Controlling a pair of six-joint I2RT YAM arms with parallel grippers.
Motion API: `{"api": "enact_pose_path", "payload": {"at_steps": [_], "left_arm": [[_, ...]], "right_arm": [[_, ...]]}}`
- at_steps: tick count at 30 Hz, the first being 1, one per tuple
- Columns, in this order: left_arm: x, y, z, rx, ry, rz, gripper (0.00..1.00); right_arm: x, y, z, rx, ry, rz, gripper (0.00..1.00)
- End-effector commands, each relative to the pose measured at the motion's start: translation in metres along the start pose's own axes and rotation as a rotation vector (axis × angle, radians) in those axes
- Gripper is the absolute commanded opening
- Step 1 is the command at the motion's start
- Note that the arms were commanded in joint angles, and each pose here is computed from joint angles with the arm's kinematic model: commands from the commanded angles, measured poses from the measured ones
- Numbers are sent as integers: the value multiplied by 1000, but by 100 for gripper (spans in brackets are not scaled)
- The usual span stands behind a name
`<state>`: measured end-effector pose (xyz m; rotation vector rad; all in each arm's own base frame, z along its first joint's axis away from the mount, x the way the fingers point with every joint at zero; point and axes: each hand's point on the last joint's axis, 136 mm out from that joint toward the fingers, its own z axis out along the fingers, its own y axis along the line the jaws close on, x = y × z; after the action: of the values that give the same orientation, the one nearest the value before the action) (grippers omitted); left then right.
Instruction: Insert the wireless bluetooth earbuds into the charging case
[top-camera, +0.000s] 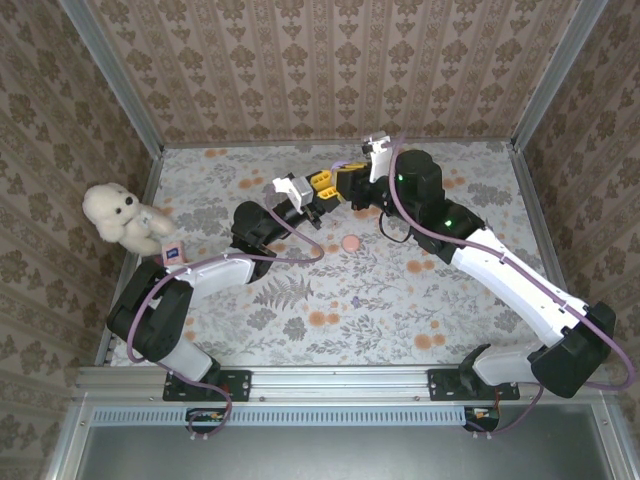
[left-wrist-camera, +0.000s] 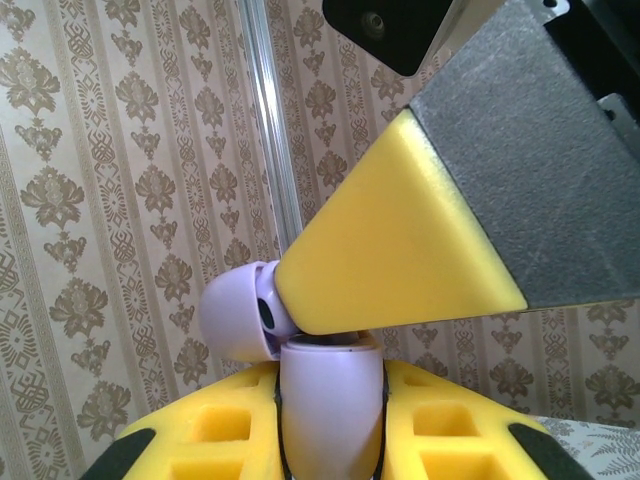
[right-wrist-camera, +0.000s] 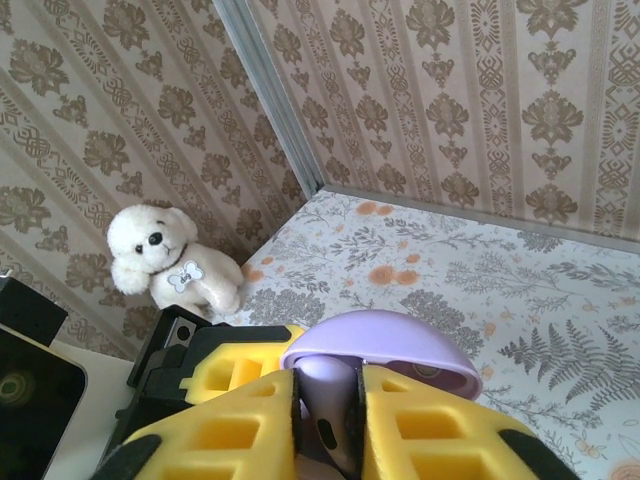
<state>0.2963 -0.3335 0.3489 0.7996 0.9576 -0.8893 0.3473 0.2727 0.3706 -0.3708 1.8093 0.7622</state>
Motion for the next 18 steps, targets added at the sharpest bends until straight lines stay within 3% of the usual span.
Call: {"api": "enact_pose_path", "payload": {"at_steps": [1, 9, 18], "left_arm": [[-30, -9, 7, 38, -86, 29, 0], [-22, -5, 6, 15, -70, 13, 0], [-14, -2, 4, -4, -53, 0, 0]], "right_arm": [[23, -2, 4, 14, 87, 16, 28], [-2, 0, -5, 28, 30, 67, 57], [-43, 10, -27, -3, -62, 160, 72]]}}
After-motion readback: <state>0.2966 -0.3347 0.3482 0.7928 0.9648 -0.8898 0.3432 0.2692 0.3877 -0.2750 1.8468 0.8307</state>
